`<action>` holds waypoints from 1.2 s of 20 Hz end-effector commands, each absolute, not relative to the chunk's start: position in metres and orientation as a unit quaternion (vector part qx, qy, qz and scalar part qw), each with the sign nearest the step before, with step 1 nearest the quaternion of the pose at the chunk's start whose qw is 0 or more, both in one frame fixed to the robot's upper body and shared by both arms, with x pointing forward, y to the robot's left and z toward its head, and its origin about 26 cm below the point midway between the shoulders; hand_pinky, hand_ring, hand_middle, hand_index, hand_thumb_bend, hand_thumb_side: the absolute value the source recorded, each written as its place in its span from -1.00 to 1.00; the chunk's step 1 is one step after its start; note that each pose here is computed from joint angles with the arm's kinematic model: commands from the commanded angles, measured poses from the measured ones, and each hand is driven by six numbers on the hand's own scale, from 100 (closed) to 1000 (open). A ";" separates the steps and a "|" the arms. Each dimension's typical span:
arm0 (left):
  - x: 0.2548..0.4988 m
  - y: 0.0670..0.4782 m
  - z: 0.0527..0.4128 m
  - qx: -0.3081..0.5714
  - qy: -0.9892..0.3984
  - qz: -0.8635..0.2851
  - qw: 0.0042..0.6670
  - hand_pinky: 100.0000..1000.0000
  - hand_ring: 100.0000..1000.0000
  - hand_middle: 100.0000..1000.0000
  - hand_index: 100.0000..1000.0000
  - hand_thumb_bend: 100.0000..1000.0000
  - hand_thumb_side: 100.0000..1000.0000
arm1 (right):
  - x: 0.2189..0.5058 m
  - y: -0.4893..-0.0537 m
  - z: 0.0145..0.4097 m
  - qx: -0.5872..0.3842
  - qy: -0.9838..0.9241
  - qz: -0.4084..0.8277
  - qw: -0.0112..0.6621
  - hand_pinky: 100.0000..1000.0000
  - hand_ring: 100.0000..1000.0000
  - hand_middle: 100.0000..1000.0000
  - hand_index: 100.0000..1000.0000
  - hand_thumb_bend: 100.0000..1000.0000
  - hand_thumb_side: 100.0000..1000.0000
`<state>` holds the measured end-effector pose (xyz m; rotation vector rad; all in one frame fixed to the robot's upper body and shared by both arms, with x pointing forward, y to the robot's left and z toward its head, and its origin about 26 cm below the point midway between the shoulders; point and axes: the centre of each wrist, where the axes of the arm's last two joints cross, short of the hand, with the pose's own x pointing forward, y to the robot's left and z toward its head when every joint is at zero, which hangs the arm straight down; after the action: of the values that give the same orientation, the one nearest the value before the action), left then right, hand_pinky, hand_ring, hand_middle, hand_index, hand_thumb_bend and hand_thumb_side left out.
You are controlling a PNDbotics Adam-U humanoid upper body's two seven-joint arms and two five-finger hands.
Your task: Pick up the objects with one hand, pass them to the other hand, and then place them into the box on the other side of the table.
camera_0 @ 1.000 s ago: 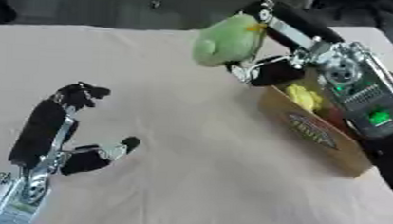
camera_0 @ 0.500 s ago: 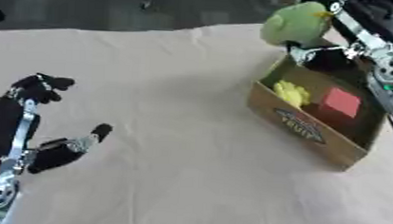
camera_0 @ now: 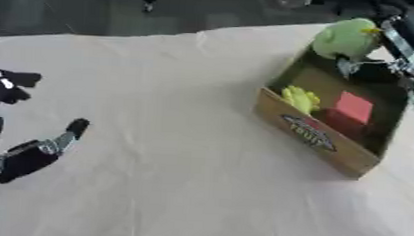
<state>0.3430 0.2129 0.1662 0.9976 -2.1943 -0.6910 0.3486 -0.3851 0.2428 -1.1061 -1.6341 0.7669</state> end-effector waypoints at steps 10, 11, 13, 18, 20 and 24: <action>0.340 0.231 0.179 0.409 -0.828 -0.234 0.303 0.05 0.01 0.12 0.44 0.25 -0.34 | 0.352 -0.421 0.234 -0.513 -0.616 0.306 0.514 0.86 0.68 0.51 0.75 -0.51 -0.15; 0.340 0.232 0.179 0.411 -0.828 -0.232 0.303 0.05 0.01 0.12 0.44 0.25 -0.34 | 0.353 -0.422 0.232 -0.515 -0.612 0.309 0.515 0.87 0.72 0.60 0.80 -0.56 0.00; 0.340 0.233 0.180 0.413 -0.828 -0.230 0.303 0.05 0.01 0.12 0.44 0.25 -0.35 | 0.353 -0.423 0.231 -0.520 -0.605 0.312 0.516 0.88 0.76 0.68 0.84 -0.64 0.18; 0.340 0.235 0.179 0.417 -0.825 -0.228 0.304 0.05 0.02 0.12 0.45 0.26 -0.35 | 0.352 -0.424 0.230 -0.532 -0.603 0.300 0.513 0.90 0.80 0.74 0.87 -0.66 0.27; 0.340 0.236 0.179 0.420 -0.824 -0.227 0.305 0.05 0.02 0.12 0.45 0.26 -0.36 | 0.351 -0.423 0.231 -0.534 -0.605 0.299 0.509 0.90 0.82 0.78 0.88 -0.60 0.20; 0.340 0.237 0.178 0.421 -0.823 -0.225 0.307 0.05 0.02 0.12 0.45 0.25 -0.36 | 0.350 -0.422 0.233 -0.539 -0.608 0.304 0.498 0.90 0.83 0.77 0.86 -0.40 -0.06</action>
<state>0.3417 0.2297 0.1689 1.0755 -2.1606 -0.5981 0.3540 -0.4188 0.2138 -1.2442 -1.4446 0.7282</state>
